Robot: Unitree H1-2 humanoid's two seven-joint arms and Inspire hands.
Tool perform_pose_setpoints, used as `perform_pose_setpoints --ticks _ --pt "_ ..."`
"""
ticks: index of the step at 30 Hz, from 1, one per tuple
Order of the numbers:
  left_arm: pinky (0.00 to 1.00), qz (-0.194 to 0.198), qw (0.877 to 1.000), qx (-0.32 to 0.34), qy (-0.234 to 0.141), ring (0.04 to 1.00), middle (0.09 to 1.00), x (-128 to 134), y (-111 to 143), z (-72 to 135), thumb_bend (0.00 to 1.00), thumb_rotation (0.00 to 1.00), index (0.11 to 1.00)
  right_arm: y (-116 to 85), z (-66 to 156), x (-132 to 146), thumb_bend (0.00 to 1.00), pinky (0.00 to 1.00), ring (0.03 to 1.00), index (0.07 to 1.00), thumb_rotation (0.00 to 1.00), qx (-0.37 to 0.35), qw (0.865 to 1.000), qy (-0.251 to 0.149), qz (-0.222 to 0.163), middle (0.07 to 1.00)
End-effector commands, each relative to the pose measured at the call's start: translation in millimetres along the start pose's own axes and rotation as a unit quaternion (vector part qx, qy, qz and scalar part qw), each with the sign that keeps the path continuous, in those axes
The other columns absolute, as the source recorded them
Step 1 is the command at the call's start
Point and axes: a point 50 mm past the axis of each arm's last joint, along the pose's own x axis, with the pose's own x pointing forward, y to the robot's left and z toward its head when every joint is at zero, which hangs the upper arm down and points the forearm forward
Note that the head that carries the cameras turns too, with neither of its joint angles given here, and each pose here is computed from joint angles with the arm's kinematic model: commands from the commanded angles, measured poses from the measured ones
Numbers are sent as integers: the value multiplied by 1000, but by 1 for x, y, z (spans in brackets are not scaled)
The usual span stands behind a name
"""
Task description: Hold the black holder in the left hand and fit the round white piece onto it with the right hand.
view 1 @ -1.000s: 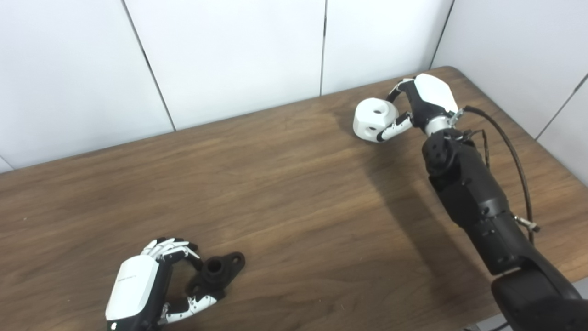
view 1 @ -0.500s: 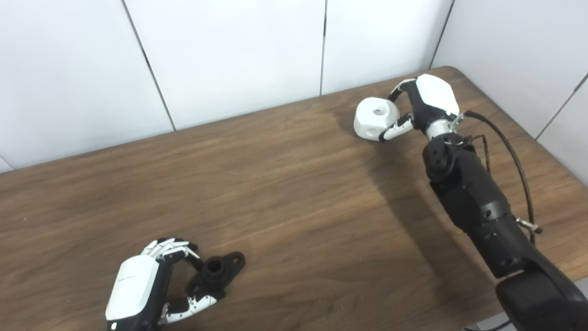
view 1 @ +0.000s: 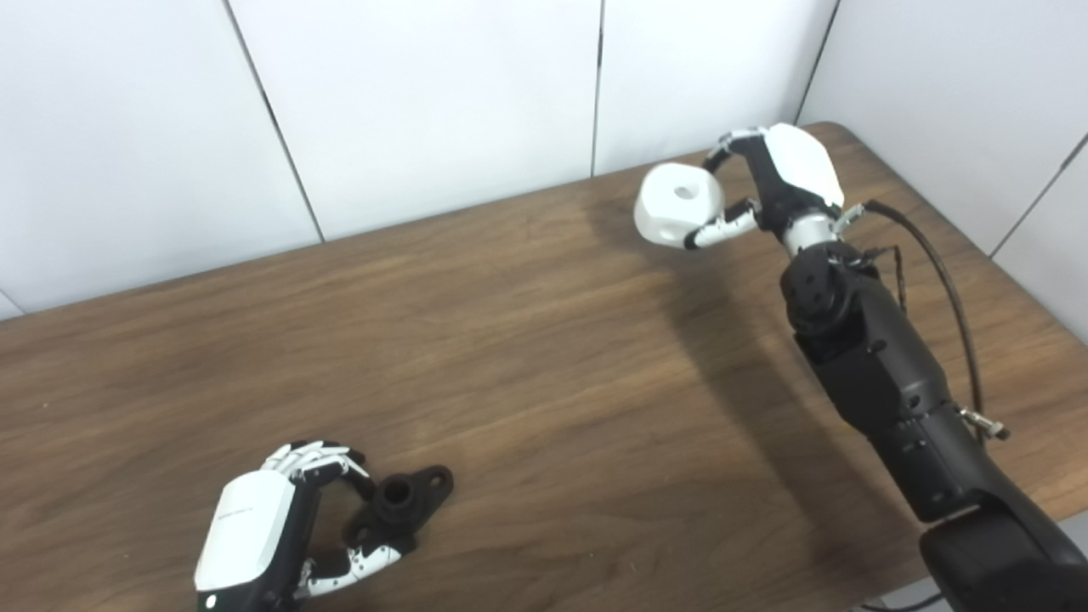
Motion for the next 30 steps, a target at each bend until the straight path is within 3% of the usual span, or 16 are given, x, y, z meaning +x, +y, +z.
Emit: perform_pose_setpoints --ticks 1,9,19,25,30 --pt "887 -4 1000 8 -1 797 717 -2 1 2 520 44 484 -21 19 3 520 1000 910 486 135 -2 999 -34 -22 814" --pt "876 -4 1000 11 -1 795 716 0 -1 7 520 44 484 -33 57 -19 524 983 896 484 136 1 995 -94 11 805" --pt "877 -3 1000 13 -5 793 721 3 -11 14 521 45 484 -50 100 -50 525 952 891 484 139 -25 982 -164 87 794" --pt "909 -5 1000 12 1 809 735 6 -19 20 521 47 485 -51 116 -69 525 893 871 482 141 -39 971 -200 123 783" --pt "927 -5 1000 13 0 817 738 9 -24 25 521 47 485 -50 124 -83 525 952 886 483 141 -32 963 -219 152 799"
